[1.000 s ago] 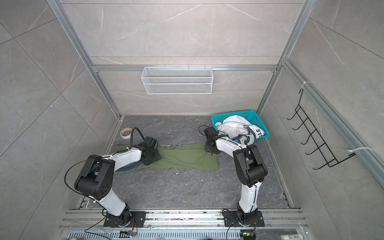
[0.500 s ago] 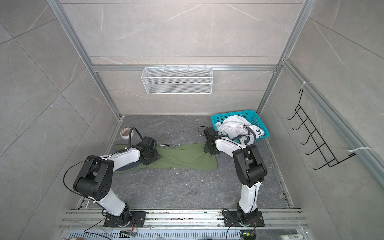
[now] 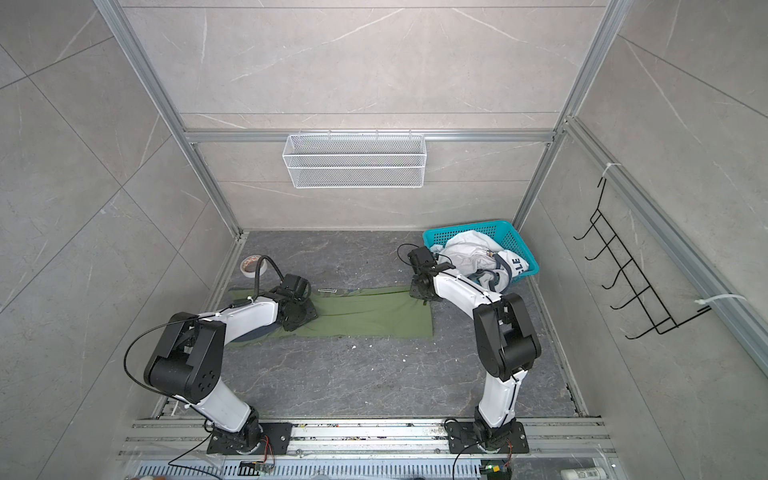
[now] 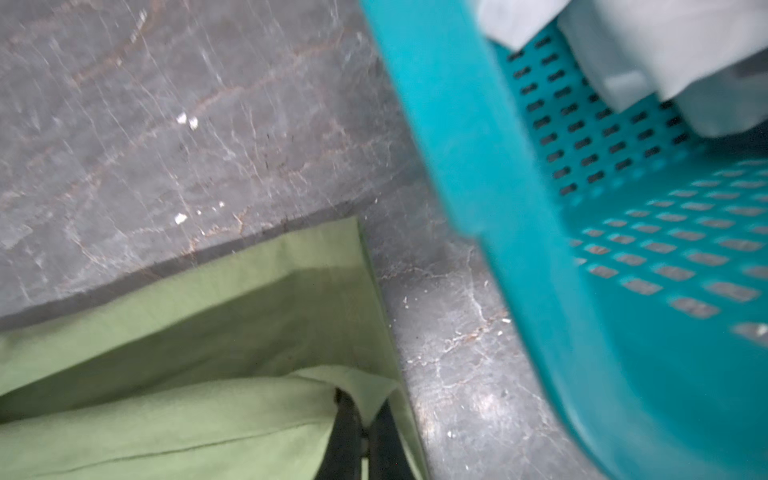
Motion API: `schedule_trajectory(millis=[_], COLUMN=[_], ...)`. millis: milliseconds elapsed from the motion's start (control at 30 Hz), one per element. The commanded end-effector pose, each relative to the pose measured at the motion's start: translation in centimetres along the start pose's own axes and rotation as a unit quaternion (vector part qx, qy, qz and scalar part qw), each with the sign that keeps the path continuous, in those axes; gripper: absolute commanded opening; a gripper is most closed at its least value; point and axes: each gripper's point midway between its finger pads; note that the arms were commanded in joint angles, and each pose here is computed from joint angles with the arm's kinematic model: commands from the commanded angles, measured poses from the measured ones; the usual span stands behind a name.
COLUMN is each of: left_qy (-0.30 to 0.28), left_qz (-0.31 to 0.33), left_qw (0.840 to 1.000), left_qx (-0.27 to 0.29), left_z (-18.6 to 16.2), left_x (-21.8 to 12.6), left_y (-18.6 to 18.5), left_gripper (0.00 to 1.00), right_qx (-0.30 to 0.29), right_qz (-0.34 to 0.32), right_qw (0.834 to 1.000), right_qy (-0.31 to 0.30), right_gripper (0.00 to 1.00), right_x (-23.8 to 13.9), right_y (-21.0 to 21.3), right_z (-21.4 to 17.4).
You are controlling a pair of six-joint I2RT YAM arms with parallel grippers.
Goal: Fold and stack the tank tops
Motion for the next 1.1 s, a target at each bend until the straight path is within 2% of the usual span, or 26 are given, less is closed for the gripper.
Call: schedule_trajectory(millis=[0, 267, 367, 433, 500, 633, 700, 900, 1067], left_qy=[0.033, 0.022, 0.018, 0.014, 0.009, -0.005, -0.011, -0.025, -0.007], left_qz=[0.063, 0.057, 0.050, 0.043, 0.034, 0.022, 0.016, -0.018, -0.037], left_qw=[0.997, 0.998, 0.998, 0.999, 0.999, 1.000, 0.999, 0.999, 0.998], left_qx=[0.011, 0.015, 0.014, 0.015, 0.015, 0.022, 0.028, 0.039, 0.042], left_z=[-2.2, -1.8, -1.4, -0.9, -0.2, 1.7, 2.6, 3.2, 2.6], left_x=[0.1, -0.5, -0.9, -1.2, -1.8, -3.4, -4.4, -6.5, -4.9], left_y=[3.7, 3.5, 3.1, 2.7, 2.0, 0.8, 0.1, -1.8, -3.0], left_gripper=[0.56, 0.58, 0.59, 0.61, 0.62, 0.66, 0.67, 0.70, 0.68], right_qx=[-0.003, -0.009, -0.011, -0.016, -0.019, -0.026, -0.032, -0.040, -0.033], right_qz=[-0.038, -0.073, -0.080, -0.079, -0.080, -0.074, -0.061, 0.020, 0.067], right_qw=[0.999, 0.997, 0.997, 0.997, 0.997, 0.997, 0.998, 0.998, 0.994], right_qy=[-0.006, -0.010, -0.005, 0.001, 0.002, -0.008, -0.012, 0.033, 0.079], right_gripper=[0.01, 0.03, 0.09, 0.16, 0.30, 0.50, 0.53, 0.55, 0.55], right_x=[0.3, 1.4, 1.7, 1.9, 1.8, 0.2, -1.2, -4.2, -4.3], right_y=[-1.0, -1.3, -1.5, -1.5, -1.5, -1.7, -1.6, 0.2, 1.9], right_z=[0.7, 1.5, 1.3, 0.9, 0.7, 1.0, 0.7, -5.1, -10.6])
Point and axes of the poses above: each gripper's point midway between its finger pads, its own x axis out along the fingers, its own y axis along the line the jaws close on, z = x × y, and after that the axes turned 6 degrees about x, right-handed
